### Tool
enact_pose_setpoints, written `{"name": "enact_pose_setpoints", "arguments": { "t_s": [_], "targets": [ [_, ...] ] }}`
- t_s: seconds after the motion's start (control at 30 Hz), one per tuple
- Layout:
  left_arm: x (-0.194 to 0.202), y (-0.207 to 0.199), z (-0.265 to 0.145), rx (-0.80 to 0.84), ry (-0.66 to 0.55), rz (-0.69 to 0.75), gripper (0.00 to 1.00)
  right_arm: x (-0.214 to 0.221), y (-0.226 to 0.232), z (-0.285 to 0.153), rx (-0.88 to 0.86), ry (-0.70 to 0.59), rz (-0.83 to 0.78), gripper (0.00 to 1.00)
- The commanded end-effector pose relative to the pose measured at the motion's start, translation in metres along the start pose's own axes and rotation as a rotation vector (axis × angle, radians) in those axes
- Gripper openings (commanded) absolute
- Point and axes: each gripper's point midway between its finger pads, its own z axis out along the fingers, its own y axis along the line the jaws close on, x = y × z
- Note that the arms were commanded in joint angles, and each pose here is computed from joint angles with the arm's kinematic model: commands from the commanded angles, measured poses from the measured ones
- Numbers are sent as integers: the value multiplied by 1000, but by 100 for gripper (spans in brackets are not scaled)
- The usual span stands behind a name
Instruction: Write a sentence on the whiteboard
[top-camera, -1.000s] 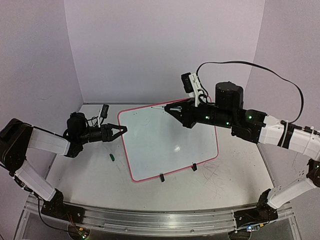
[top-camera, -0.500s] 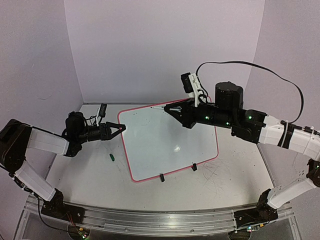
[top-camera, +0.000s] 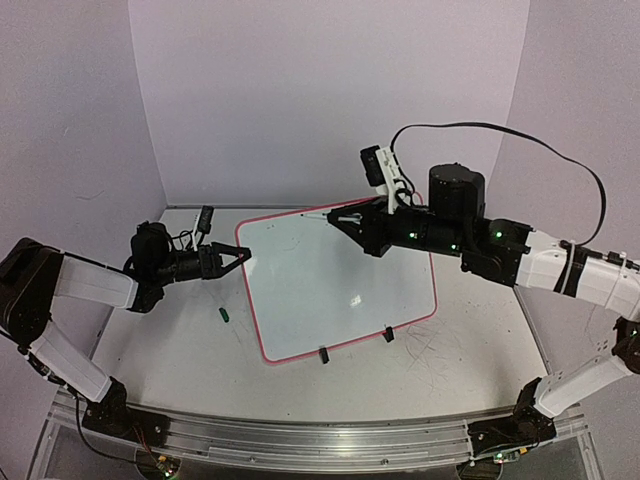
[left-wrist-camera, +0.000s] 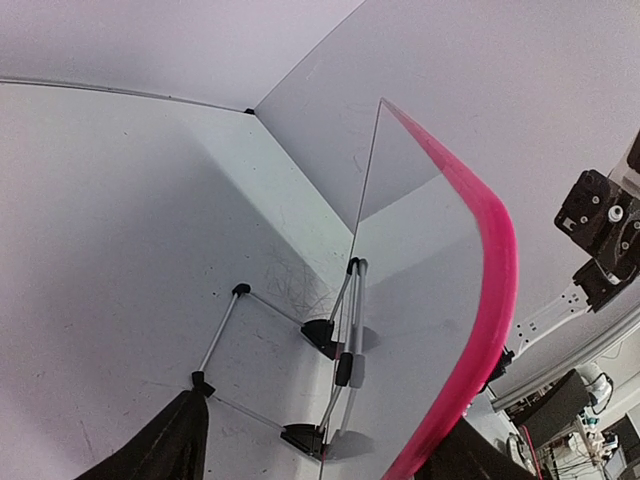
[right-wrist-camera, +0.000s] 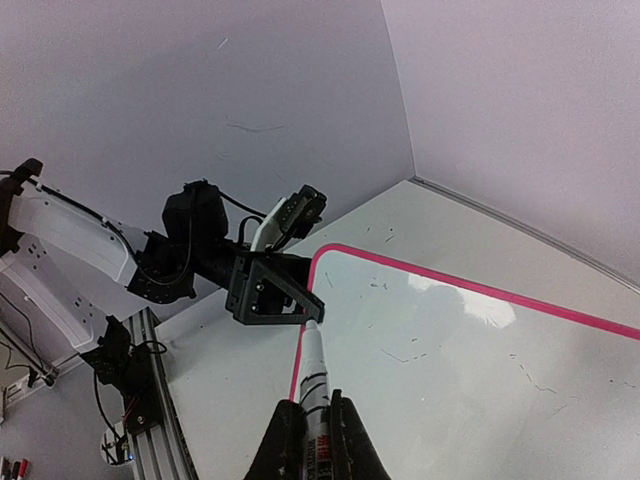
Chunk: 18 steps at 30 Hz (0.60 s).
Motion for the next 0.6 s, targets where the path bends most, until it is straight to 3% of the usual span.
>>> {"name": "enact_pose_setpoints", "arguments": {
  "t_s": [0.0,0.2,0.43,0.57],
  "targets": [
    [-29,-14,2,32,-53,60,63,-25,8,5,-18,-59,-19,0],
    [-26,-13,1,33,-49,69,45,-26,16,17,-41,-54,-35,0],
    [-19,-16,0,53,-25,121,18,-11,26,46,-11,13,-75,0],
    [-15,-21,1,71,-14,167,10,5,28,56,10,57,-96,0]
  ]
}}
